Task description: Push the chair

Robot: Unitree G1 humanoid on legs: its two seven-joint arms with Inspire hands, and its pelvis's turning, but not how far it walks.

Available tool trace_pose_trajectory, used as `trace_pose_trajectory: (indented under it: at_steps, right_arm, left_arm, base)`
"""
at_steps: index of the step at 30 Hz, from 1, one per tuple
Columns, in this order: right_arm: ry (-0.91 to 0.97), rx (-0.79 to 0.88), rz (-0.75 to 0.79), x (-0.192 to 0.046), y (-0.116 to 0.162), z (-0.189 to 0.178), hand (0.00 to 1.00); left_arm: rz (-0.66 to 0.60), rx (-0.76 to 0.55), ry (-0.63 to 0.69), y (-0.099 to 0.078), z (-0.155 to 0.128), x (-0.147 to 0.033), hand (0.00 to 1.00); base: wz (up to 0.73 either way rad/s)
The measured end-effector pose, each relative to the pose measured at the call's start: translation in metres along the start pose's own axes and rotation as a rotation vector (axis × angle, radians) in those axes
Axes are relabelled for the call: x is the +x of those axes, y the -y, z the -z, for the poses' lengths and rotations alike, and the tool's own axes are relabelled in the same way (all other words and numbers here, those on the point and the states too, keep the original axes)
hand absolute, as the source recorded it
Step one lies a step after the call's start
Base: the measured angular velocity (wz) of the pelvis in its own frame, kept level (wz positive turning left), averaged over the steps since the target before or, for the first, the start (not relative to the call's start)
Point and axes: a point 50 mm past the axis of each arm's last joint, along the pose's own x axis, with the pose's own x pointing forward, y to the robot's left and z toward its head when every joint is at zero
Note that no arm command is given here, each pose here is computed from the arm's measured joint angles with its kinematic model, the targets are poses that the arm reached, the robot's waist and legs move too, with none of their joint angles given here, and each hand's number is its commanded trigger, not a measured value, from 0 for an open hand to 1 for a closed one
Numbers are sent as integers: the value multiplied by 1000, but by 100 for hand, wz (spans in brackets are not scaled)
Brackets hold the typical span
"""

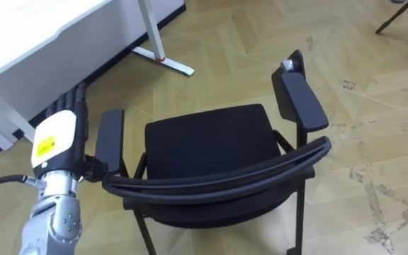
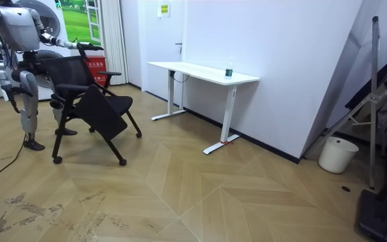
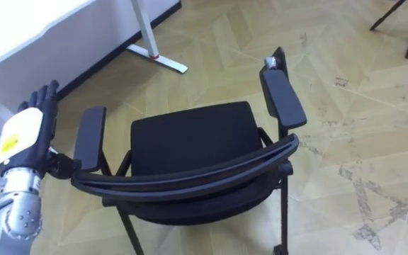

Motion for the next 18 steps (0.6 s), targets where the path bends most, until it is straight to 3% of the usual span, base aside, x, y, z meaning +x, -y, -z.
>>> trace_pose_trajectory:
  at_steps: [8, 18]
  right_arm:
    - [35, -6, -40, 1, -7, -17, 0]
    - [24, 18, -21, -1, 9, -15, 0]
  left_arm:
    - [136, 234, 96, -15, -15, 5, 0]
    - [431, 357, 84, -35, -23, 1, 0]
  base:
    - [7]
    - [0]
